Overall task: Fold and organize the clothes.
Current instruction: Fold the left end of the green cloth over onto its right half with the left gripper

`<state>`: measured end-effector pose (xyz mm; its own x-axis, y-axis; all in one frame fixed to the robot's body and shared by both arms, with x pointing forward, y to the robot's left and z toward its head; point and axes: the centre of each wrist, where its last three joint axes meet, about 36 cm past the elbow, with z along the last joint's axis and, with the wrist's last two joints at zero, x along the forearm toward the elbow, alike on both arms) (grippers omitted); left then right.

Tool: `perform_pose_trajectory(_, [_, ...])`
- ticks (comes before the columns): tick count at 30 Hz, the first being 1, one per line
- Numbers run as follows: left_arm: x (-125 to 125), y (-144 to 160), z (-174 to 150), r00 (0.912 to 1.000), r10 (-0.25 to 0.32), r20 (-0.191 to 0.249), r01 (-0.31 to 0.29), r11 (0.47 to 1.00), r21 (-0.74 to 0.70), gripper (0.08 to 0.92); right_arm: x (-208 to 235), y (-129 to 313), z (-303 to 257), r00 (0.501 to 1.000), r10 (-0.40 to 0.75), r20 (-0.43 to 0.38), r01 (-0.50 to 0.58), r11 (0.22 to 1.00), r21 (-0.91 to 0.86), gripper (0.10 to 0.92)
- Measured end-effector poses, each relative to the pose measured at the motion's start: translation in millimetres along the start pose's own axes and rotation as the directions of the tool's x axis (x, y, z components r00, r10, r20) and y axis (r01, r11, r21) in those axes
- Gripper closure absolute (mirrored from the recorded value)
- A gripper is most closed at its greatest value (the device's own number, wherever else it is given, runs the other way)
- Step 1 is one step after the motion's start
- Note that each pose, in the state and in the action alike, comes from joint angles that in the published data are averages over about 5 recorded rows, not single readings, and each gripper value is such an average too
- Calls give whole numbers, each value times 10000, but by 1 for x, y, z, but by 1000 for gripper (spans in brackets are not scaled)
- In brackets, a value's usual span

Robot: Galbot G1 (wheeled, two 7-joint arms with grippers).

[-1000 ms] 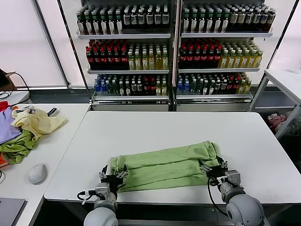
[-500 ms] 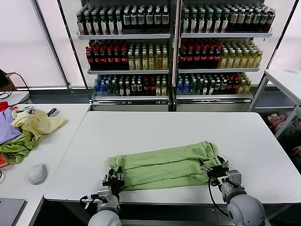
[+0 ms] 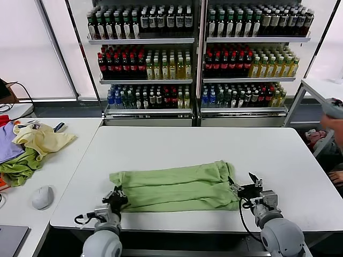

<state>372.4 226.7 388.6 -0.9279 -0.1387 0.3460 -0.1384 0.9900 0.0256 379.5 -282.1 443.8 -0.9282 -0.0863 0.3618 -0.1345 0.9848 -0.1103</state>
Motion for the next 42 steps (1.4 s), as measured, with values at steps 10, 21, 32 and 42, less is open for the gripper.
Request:
perform_pose_trajectory(10, [-10, 85, -55, 9940, -722, 820, 709, 9973, 181, 893, 3, -1, -4, 9998, -42, 202, 40, 10000, 79, 200])
perform_pose_trajectory(21, [20, 70, -95, 9784, 1766, 1075, -2034, 9157, 3467, 893, 9, 1, -6, 9995, -119, 288, 115, 9998, 136, 200])
perform_pose_trajectory(32, [20, 6, -99, 9178, 3812, 1108, -3814, 7697, 5119, 893, 14, 0, -5, 9995, -31, 327, 27, 9999, 140, 200])
perform_pose_trajectory(42, [6, -58, -87, 8861, 4622, 360, -4250, 7789, 4611, 893, 15, 1, -4, 9995, 3, 329, -6, 10000, 71, 200])
